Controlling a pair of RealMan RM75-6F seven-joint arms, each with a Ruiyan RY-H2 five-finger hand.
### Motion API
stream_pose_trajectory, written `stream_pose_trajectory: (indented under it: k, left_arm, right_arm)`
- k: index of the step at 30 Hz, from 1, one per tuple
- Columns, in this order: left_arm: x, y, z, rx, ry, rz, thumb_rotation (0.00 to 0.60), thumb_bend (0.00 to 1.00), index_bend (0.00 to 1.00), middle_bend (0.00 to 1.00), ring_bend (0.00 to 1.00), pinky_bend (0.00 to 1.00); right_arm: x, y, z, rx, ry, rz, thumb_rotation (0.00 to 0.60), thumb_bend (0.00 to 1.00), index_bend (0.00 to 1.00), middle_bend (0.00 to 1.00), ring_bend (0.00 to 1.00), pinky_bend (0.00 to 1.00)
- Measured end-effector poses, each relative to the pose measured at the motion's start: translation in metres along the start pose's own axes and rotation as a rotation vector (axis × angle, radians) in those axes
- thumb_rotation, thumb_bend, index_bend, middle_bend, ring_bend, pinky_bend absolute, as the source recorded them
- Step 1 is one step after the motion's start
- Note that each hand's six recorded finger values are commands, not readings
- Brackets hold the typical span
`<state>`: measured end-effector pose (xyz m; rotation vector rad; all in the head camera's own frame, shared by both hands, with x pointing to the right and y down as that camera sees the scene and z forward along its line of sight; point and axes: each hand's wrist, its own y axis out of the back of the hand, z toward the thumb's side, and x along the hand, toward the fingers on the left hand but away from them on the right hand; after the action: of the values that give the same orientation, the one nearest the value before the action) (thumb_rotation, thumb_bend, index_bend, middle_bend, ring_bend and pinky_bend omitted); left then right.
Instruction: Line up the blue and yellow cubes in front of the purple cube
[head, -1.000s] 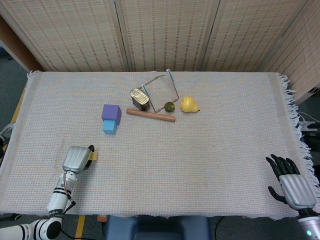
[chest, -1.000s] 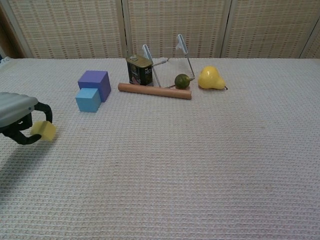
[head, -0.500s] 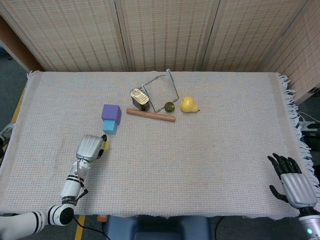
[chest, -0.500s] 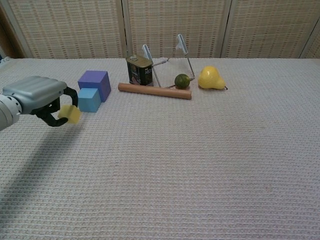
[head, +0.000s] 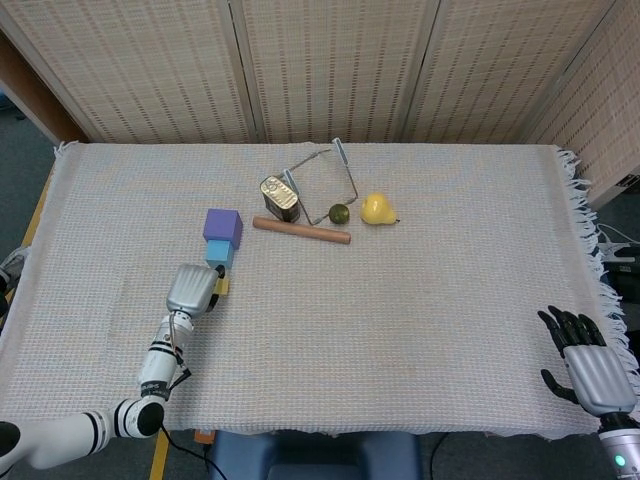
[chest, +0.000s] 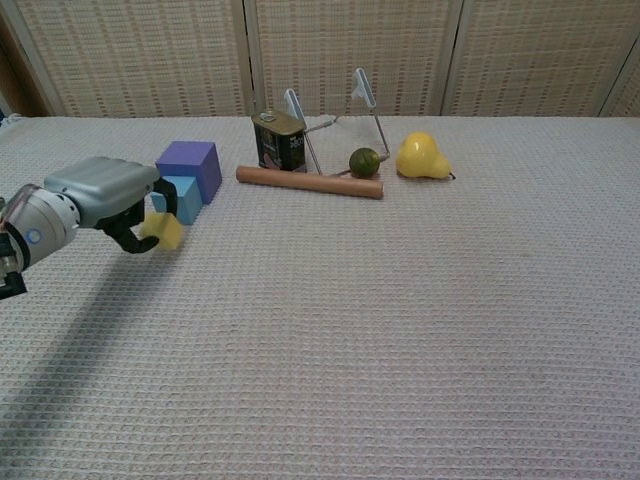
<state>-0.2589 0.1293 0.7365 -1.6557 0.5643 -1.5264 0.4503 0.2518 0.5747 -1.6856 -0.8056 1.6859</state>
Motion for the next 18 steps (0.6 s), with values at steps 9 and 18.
stream_pose_trajectory:
  k: [9, 18]
  left_arm:
    - [0.007, -0.003, -0.002, 0.020, 0.010, -0.003, 0.600, 0.38, 0.39, 1.00, 1.00, 1.00]
    - [0.013, -0.004, -0.001, 0.027, 0.015, 0.000, 0.600, 0.38, 0.35, 1.00, 1.00, 1.00]
  right_arm:
    - [0.000, 0.000, 0.000, 0.000, 0.000, 0.002, 0.600, 0.10, 0.00, 0.00, 0.00, 0.00]
    - [-0.001, -0.001, 0.000, 0.003, -0.001, 0.006, 0.600, 0.10, 0.00, 0.00, 0.00, 0.00]
